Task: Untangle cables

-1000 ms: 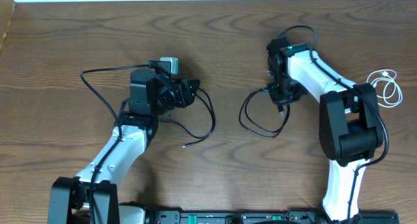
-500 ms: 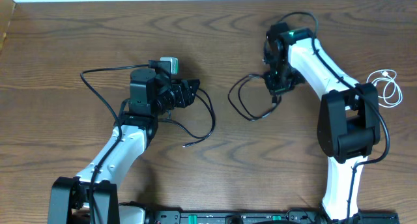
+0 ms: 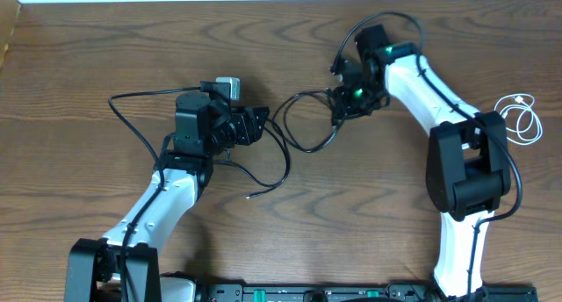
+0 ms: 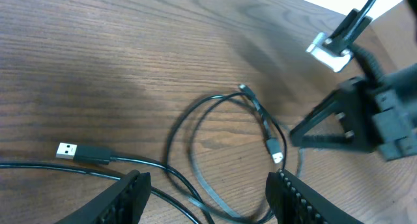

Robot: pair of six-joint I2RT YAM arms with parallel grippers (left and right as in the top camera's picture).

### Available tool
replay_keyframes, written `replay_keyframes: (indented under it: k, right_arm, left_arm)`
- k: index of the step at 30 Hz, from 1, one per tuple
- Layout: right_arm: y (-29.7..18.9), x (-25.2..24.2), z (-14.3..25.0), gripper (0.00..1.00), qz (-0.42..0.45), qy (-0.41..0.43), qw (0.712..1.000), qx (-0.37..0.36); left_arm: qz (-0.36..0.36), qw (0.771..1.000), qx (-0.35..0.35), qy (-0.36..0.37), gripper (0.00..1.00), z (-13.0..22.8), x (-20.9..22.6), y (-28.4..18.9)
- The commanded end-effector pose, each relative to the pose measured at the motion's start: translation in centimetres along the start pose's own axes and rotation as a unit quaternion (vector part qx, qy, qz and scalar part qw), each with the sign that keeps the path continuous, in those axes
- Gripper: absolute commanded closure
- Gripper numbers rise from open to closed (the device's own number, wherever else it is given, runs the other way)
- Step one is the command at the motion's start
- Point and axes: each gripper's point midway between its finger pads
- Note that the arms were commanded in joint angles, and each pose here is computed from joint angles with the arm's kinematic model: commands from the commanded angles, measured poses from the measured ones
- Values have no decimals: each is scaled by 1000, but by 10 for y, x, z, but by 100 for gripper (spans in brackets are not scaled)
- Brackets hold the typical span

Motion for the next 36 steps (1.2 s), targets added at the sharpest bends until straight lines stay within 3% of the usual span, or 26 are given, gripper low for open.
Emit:
replay_keyframes:
  k: [1, 9, 23, 29, 32, 36]
  right_arm:
    - [11, 36, 5, 99, -82, 15, 996, -11]
    - [20, 71, -4, 98, -213, -14, 975, -66]
    - [40, 86, -6, 99, -235, -19, 967, -93]
    - [41, 105, -12, 96, -275, -47, 953, -121]
    - [44, 112, -11, 91, -279, -56, 951, -120]
    - [47, 122, -11, 92, -280, -70, 950, -119]
  left_arm:
    - [-2, 1000, -9, 14, 38, -8, -2, 0]
    - [-1, 1000, -9, 14, 38, -8, -2, 0]
    - [-2, 1000, -10, 14, 38, -8, -1, 0]
    - [-127, 990, -45, -50, 39, -14, 44, -6]
    - [-132, 988, -46, -59, 39, -14, 45, -7]
    - [-134, 988, -40, -61, 39, -10, 48, -5]
Point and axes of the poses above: each gripper's point midway between its finger pads, its own y axis out along the fingers, its own x axis along the line the jaws close on, z = x × y, and after that the axes turned 7 degrees about -y, right-handed
